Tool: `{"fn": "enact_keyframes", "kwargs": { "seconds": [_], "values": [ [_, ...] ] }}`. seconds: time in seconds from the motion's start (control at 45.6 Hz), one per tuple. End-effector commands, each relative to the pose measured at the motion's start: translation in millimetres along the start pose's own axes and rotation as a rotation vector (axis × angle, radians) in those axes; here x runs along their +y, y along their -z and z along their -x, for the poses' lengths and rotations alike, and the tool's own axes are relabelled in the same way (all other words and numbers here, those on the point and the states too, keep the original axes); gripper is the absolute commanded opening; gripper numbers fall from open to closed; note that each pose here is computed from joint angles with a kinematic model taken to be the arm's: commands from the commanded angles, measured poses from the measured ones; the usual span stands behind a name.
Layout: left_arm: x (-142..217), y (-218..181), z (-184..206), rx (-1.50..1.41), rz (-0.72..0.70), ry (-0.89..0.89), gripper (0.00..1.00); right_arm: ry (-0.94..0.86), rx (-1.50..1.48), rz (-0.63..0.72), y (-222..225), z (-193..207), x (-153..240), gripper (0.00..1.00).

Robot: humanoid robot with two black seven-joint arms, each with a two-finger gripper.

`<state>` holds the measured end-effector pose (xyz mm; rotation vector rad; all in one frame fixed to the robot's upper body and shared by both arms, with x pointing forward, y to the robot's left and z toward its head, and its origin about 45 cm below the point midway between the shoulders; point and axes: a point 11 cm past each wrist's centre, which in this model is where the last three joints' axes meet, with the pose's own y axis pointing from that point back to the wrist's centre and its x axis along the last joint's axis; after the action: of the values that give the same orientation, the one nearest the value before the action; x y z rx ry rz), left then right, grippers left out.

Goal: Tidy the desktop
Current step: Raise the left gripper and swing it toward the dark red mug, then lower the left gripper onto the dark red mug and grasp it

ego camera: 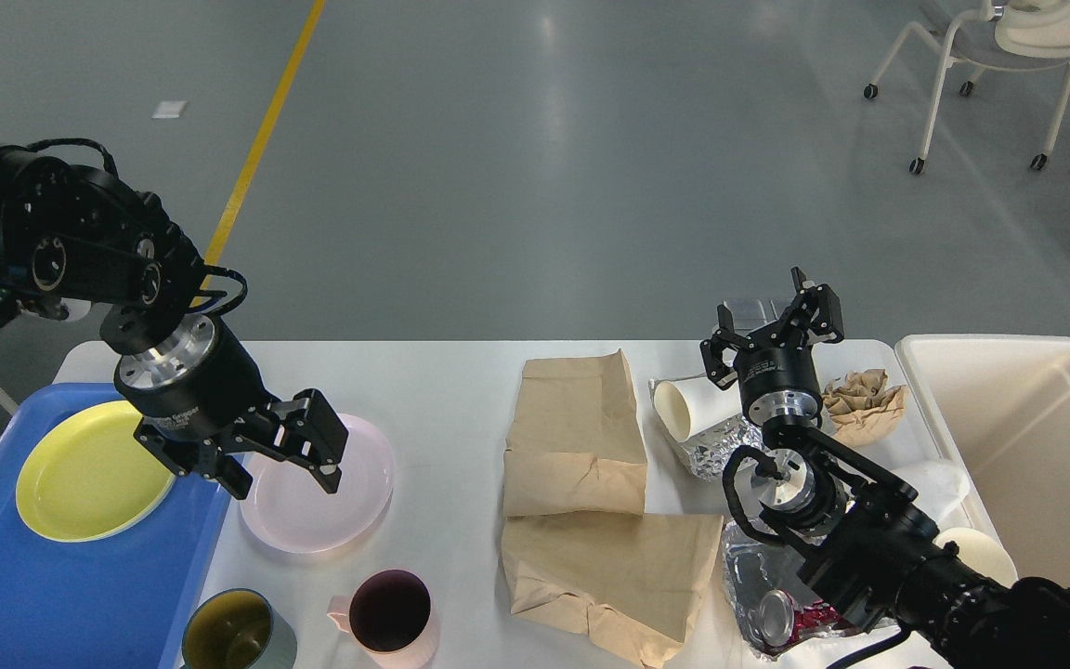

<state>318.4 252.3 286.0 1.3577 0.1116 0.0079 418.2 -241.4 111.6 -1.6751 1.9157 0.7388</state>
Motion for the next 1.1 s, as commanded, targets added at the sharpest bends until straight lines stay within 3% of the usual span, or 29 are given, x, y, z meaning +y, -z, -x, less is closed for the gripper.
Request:
{"fn": "enact_keyframes", "kwargs": {
  "seconds": [0.0, 0.285, 0.679, 1.074],
  "values": [
    [-27.0, -3.2, 8.8, -0.006, 0.019, 0.023, 0.86, 0.000, 0.000, 0.000, 0.0, 0.0, 0.0, 1.00],
    [-99.0, 3.6, 29.1, 0.021, -0.036, 0.022, 0.86, 0.001, 0.000, -0.001, 0.4, 0.6, -0.5, 1.00],
    [-125.3, 16.1, 29.0, -0.005, -0.110, -0.087, 0.86, 0.001, 0.000, -0.001, 0.4, 0.6, -0.5, 1.00],
    [-150.5, 11.0, 27.5, -0.029, -0.097, -0.126, 0.86, 0.002, -0.001, 0.000, -0.3, 1.1, -0.3, 1.00]
  ]
}}
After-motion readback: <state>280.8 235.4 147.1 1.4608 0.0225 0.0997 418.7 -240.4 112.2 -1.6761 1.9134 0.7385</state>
